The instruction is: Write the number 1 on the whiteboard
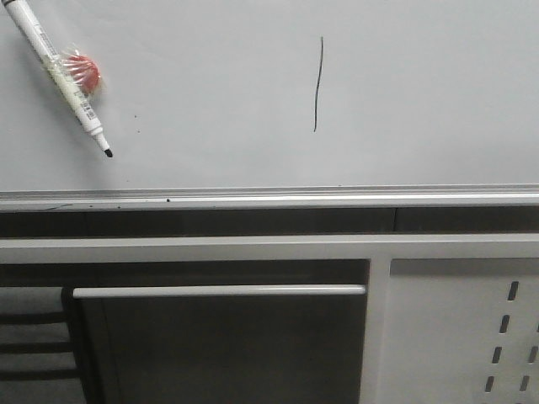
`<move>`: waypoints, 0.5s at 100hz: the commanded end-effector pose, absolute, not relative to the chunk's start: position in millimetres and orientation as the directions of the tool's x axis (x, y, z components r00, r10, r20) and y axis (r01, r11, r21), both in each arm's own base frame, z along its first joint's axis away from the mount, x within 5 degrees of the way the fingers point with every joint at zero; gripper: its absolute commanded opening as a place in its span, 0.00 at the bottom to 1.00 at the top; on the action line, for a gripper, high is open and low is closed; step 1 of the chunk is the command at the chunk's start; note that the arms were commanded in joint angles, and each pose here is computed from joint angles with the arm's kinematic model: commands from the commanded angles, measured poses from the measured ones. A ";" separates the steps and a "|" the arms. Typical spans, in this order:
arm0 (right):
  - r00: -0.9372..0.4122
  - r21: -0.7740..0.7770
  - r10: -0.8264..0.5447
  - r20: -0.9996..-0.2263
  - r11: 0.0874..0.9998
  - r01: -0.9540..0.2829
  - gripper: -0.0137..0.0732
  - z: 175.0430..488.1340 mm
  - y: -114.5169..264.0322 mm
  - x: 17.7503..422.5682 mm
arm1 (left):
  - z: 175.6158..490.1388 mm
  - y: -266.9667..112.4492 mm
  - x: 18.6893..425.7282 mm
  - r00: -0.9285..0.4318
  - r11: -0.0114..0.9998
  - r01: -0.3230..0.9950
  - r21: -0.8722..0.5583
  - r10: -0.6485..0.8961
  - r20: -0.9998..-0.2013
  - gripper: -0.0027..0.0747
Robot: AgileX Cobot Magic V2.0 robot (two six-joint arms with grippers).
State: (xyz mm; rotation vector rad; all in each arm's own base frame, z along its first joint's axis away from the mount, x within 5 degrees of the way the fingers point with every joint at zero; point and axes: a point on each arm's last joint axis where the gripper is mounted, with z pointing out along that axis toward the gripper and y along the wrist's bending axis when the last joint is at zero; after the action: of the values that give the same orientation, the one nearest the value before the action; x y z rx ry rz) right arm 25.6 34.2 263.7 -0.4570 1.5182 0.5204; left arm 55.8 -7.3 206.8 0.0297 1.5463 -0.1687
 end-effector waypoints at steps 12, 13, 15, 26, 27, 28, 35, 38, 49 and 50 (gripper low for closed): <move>0.032 0.049 0.081 -0.996 0.827 -0.560 0.08 276.0 31.4 26.2 | 199.9 -6.3 55.7 0.063 0.988 0.120 -0.096 -0.105 -0.992 0.01; 0.032 0.049 0.081 -0.996 0.827 -0.560 0.08 276.0 31.4 26.2 | 199.9 -6.3 55.7 0.063 0.988 0.120 -0.096 -0.105 -0.992 0.01; 0.032 0.049 0.081 -0.996 0.827 -0.560 0.08 276.0 31.4 26.2 | 199.9 -6.3 55.7 0.063 0.988 0.120 -0.096 -0.105 -0.992 0.01; 0.133 -0.073 -0.009 -0.991 0.871 -0.485 0.08 279.6 25.4 29.5 | 199.9 -6.3 55.7 0.063 0.988 0.120 -0.096 -0.105 -0.992 0.01; 0.143 -0.077 -0.010 -0.990 0.875 -0.478 0.08 280.4 24.8 29.7 | 199.9 -6.3 55.7 0.063 0.988 0.120 -0.096 -0.105 -0.992 0.01; 0.147 -0.079 -0.010 -0.989 0.877 -0.474 0.08 280.7 24.5 29.8 | 199.9 -6.3 55.7 0.063 0.988 0.120 -0.096 -0.105 -0.992 0.01; 0.164 -0.078 -0.001 -0.986 0.883 -0.463 0.08 282.6 23.5 30.1 | 199.9 -6.3 55.7 0.063 0.988 0.120 -0.096 -0.105 -0.992 0.01; 0.165 -0.079 -0.002 -0.986 0.883 -0.462 0.08 282.6 23.4 30.1 | 199.9 -6.3 55.7 0.063 0.988 0.120 -0.096 -0.105 -0.992 0.01; 0.174 -0.105 -0.027 -0.984 0.885 -0.453 0.08 282.3 23.0 30.4 | 199.9 -6.3 55.7 0.063 0.988 0.120 -0.096 -0.105 -0.992 0.01; 0.177 -0.113 -0.036 -0.984 0.886 -0.450 0.08 282.2 22.9 30.5 | 199.9 -6.3 55.7 0.063 0.988 0.120 -0.096 -0.105 -0.992 0.01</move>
State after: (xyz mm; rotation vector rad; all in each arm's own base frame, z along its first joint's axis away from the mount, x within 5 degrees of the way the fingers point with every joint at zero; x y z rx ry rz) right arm 29.8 27.5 268.3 -0.4611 1.4506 0.3672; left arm 55.8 -7.3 206.7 0.0299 1.5479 -0.1688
